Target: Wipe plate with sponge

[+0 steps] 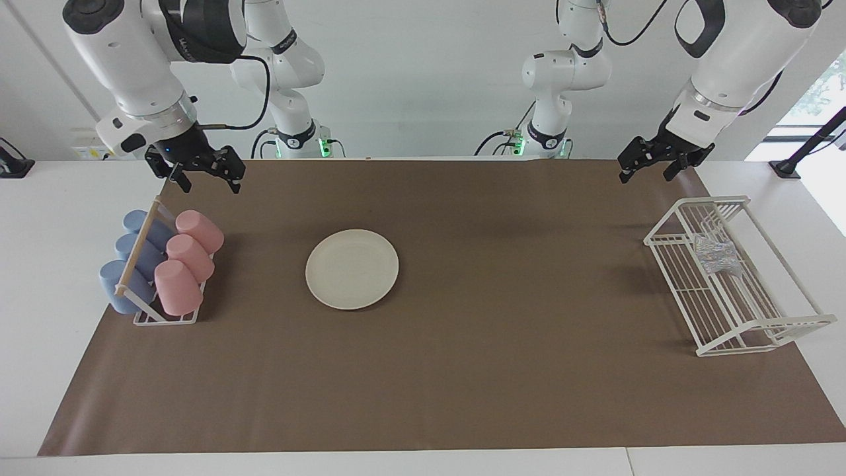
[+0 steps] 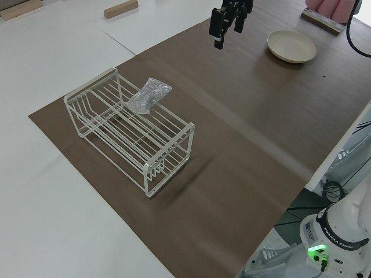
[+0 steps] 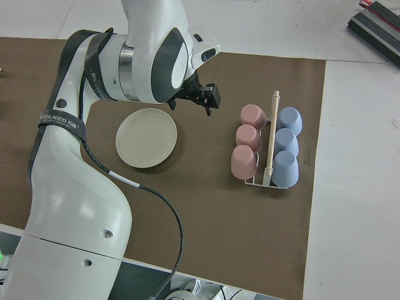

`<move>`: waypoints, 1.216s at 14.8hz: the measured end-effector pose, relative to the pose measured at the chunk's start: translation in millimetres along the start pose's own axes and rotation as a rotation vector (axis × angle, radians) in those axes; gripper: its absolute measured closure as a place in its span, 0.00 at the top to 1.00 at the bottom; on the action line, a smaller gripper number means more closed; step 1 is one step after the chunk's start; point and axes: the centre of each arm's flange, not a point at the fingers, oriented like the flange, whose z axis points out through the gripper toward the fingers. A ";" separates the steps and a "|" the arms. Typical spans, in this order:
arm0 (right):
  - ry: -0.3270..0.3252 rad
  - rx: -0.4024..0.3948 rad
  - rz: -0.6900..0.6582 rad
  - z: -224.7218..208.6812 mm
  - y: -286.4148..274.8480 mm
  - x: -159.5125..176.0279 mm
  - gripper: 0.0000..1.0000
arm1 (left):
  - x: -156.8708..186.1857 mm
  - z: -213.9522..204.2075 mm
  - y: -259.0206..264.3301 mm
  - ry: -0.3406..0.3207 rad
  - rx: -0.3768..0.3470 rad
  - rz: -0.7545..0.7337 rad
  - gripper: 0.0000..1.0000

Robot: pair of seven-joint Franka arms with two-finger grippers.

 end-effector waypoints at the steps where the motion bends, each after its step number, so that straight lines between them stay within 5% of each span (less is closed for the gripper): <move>1: 0.000 0.000 0.000 0.0 0.0 0.0 1.00 | -0.9 -0.3 0.0 -0.003 0.000 0.000 1.00; 6: 0.000 0.000 0.009 0.0 -3.4 -0.1 1.00 | -1.9 5.8 -3.5 -0.007 0.042 0.001 1.00; 12: 0.000 0.000 0.012 0.0 -3.9 -0.1 1.00 | 10.2 38.8 -4.3 0.036 0.359 0.028 1.00; 18: 0.000 0.000 0.012 -0.1 -3.9 -0.1 1.00 | 65.4 96.5 -26.7 0.071 0.735 0.053 1.00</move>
